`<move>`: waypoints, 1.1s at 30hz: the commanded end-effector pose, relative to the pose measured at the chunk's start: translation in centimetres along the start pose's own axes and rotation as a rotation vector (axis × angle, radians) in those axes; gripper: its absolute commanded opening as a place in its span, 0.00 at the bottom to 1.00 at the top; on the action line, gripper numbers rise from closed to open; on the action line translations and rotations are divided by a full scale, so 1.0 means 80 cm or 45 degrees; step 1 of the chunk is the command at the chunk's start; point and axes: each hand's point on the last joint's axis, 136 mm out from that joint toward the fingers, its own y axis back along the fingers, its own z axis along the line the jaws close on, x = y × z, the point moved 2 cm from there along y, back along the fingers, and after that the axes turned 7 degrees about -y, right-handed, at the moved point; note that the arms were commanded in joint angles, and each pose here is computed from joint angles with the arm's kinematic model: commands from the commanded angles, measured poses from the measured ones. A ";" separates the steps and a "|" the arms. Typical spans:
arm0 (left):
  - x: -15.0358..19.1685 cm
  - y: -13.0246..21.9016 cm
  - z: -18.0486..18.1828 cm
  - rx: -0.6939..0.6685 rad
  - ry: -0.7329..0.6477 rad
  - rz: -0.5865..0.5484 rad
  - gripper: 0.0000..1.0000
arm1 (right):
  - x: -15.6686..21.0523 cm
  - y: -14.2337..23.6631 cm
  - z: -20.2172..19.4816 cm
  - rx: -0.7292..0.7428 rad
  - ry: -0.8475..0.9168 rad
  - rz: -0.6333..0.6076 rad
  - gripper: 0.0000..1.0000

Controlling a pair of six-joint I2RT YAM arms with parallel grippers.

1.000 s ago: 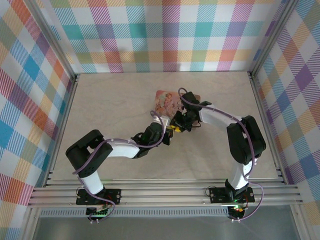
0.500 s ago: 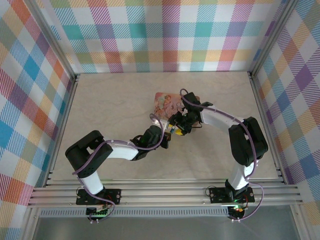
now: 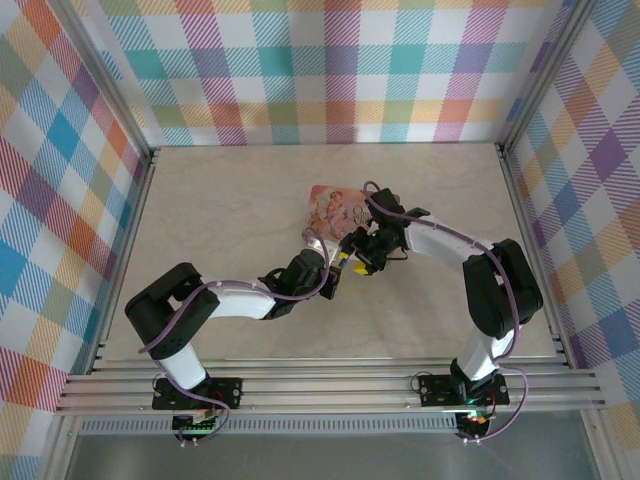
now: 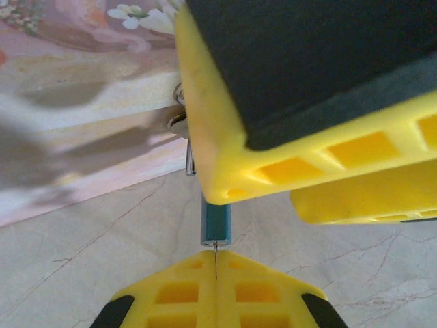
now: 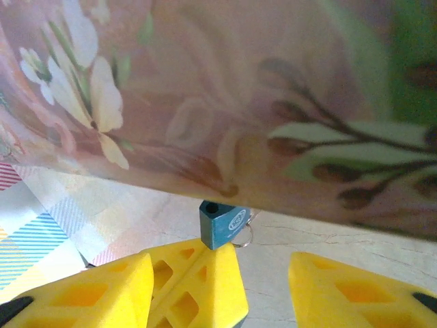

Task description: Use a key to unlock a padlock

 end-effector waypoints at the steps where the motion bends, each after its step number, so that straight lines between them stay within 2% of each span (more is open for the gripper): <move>1: -0.017 0.008 -0.013 0.011 -0.113 -0.013 0.00 | 0.008 -0.005 -0.005 0.004 -0.024 0.053 0.53; 6: -0.025 0.010 -0.019 0.018 -0.155 -0.018 0.00 | 0.007 -0.013 -0.010 0.000 -0.037 0.083 0.47; 15: -0.041 0.013 -0.038 0.017 -0.264 -0.031 0.00 | 0.009 -0.015 -0.025 0.025 -0.064 0.099 0.50; 20: -0.044 0.014 -0.041 0.008 -0.295 -0.030 0.00 | 0.009 -0.013 -0.030 0.036 -0.064 0.096 0.47; 33: -0.045 0.020 -0.038 -0.011 -0.297 -0.032 0.00 | 0.009 -0.020 -0.039 0.045 -0.076 0.102 0.19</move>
